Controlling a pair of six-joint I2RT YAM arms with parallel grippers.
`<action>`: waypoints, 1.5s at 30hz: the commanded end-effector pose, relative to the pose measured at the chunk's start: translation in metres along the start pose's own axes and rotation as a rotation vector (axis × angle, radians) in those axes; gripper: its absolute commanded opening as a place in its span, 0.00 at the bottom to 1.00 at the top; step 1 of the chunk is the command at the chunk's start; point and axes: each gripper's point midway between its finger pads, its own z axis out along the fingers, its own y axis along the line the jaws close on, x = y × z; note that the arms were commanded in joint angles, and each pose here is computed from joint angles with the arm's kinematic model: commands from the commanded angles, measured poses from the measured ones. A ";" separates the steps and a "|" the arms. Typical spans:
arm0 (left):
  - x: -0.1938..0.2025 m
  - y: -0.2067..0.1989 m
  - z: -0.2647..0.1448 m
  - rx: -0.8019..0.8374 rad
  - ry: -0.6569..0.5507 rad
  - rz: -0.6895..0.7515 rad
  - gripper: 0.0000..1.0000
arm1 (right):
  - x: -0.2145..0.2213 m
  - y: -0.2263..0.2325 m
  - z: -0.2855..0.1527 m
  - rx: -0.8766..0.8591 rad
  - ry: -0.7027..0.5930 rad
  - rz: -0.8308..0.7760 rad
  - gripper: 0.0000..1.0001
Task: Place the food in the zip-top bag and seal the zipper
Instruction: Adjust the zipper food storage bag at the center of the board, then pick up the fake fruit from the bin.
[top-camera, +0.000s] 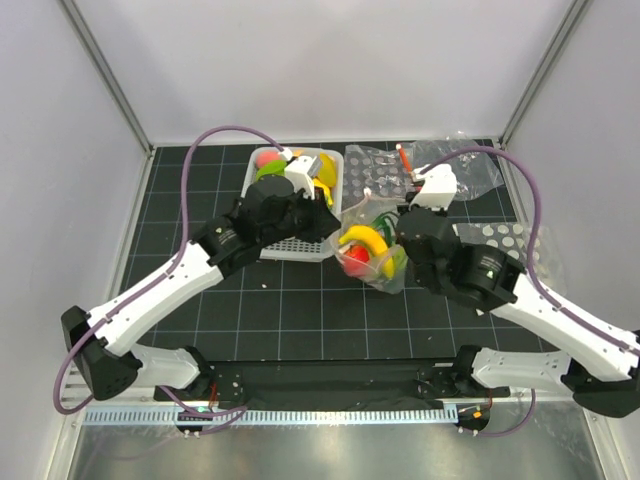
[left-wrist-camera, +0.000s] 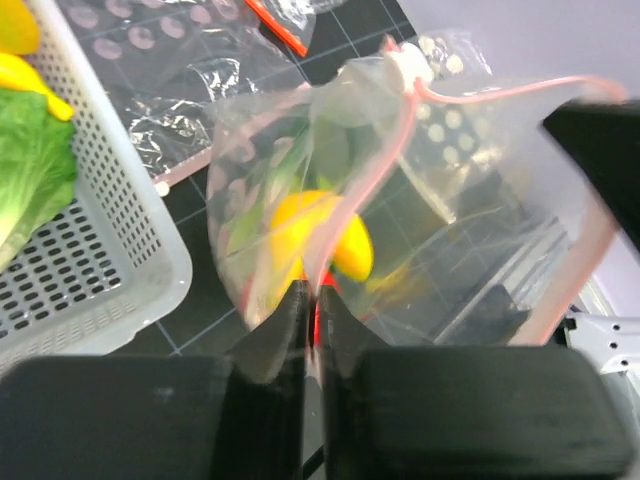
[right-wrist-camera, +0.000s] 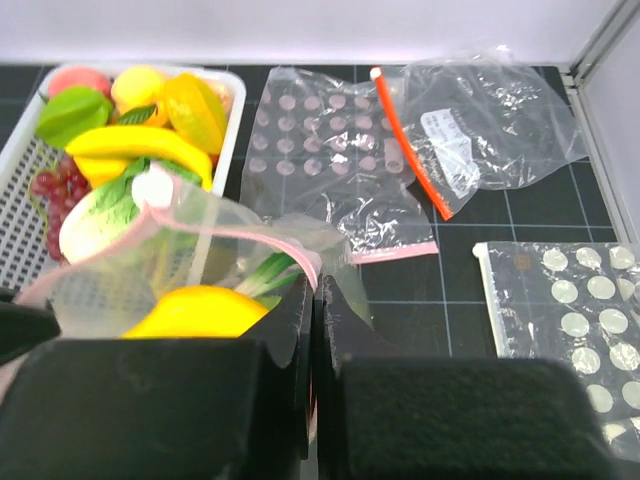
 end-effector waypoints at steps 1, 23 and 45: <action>-0.005 -0.017 0.011 0.094 -0.017 -0.012 0.16 | -0.036 -0.021 -0.009 0.054 -0.142 0.132 0.01; -0.007 0.170 0.027 -0.401 -0.133 -0.186 1.00 | 0.035 0.017 0.024 -0.031 -0.117 0.198 0.01; -0.077 0.288 0.052 -0.637 -0.341 -0.422 1.00 | 0.040 0.021 0.022 -0.082 -0.126 0.228 0.01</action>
